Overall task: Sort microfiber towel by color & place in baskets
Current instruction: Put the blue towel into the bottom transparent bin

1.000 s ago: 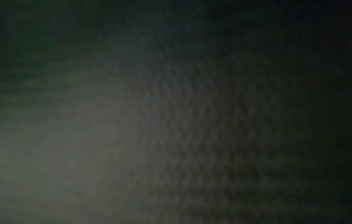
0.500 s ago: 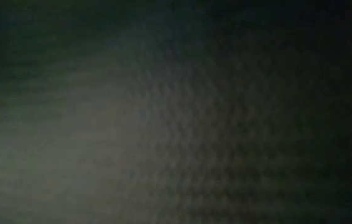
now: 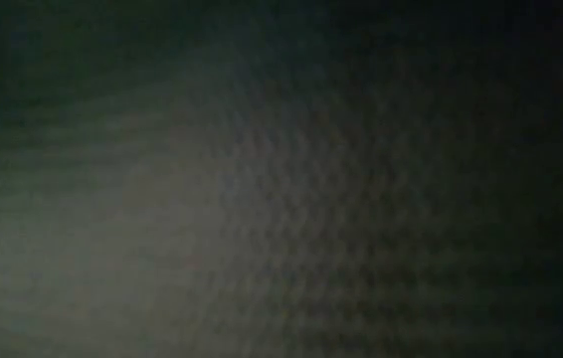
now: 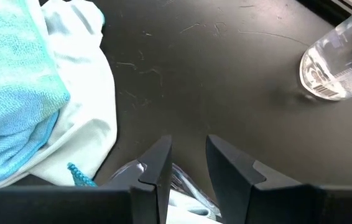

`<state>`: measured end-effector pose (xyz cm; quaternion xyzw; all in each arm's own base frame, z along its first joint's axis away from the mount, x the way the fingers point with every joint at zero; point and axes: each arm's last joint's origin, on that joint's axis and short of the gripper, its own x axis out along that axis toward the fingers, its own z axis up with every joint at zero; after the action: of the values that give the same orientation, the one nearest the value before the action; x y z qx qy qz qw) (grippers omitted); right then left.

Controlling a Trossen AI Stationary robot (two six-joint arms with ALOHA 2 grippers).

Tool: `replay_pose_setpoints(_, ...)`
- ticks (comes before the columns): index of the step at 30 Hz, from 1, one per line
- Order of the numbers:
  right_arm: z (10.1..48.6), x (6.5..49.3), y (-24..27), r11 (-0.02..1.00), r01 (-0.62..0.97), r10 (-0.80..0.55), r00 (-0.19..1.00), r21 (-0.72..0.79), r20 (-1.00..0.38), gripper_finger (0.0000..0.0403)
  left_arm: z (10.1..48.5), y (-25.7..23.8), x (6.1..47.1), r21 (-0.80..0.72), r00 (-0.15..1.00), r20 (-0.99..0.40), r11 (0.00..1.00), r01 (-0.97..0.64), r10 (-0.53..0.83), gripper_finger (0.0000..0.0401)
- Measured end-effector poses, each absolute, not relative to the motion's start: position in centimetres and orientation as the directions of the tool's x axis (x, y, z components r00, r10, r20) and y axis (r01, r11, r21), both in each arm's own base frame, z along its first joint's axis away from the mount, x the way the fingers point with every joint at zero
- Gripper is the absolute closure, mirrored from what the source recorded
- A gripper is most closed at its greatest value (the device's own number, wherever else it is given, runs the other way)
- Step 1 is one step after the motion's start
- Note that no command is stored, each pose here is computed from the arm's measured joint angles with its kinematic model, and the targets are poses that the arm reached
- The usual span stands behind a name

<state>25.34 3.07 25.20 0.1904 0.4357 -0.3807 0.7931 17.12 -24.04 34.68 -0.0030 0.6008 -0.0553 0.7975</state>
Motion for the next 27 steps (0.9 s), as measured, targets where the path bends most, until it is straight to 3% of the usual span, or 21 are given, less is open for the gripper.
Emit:
replay_pose_setpoints(9, 25.2, 25.3, 3.1, 0.642, 0.766, -0.424, 0.331, -0.023, -0.843, 0.031, 35.0, -21.7, 16.6, 0.2, 0.352, -0.919, 0.979, 0.034, 0.176, 0.0305)
replay_pose_setpoints(15, 25.2, 25.3, 3.1, 0.65, 0.759, -0.422, 0.329, -0.029, -0.844, 0.031, 36.1, -19.5, 17.5, 0.249, 0.45, -0.859, 0.967, -0.047, 0.243, 0.0303)
replay_pose_setpoints(22, 25.2, 25.3, 3.1, 0.66, 0.75, -0.425, 0.33, -0.04, -0.843, 0.031, 35.8, -15.9, 16.6, 0.253, 0.435, -0.856, 0.96, -0.116, 0.278, 0.0303)
replay_pose_setpoints(27, 25.0, 25.3, 3.1, 0.661, 0.749, -0.426, 0.325, -0.045, -0.844, 0.031, 33.8, -12.5, 13.5, 0.191, 0.415, -0.862, 0.944, -0.268, 0.292, 0.0303)
